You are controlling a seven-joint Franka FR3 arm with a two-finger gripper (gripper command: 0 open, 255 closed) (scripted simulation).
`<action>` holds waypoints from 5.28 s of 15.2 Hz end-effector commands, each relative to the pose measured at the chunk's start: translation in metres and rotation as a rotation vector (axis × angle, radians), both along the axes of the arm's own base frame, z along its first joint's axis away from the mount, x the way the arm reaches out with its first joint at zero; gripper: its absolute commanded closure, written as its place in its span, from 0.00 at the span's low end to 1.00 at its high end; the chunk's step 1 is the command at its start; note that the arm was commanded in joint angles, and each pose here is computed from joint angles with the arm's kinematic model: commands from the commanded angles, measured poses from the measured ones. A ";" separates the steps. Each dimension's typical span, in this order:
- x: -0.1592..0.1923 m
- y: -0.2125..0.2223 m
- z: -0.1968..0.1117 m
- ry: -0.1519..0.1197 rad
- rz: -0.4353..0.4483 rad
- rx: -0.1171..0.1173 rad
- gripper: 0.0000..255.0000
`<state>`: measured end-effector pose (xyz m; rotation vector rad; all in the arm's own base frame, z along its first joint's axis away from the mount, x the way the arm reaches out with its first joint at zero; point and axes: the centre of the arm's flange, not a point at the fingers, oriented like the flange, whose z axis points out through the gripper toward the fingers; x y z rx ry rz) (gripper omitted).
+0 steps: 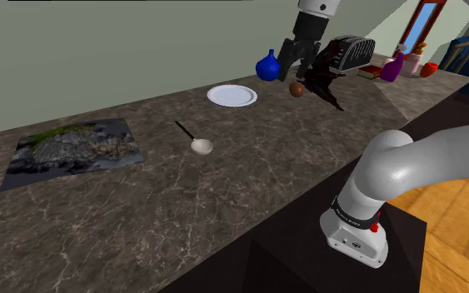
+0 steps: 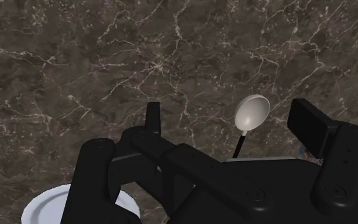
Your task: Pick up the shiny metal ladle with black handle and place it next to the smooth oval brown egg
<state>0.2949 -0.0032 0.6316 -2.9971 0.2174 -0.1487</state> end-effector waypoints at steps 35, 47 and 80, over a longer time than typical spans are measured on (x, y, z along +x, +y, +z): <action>0.323 0.144 -0.259 -0.013 -0.121 -0.048 0.00; 0.328 0.146 -0.299 -0.013 -0.121 -0.048 0.00; 0.328 0.146 -0.193 -0.013 -0.121 -0.048 1.00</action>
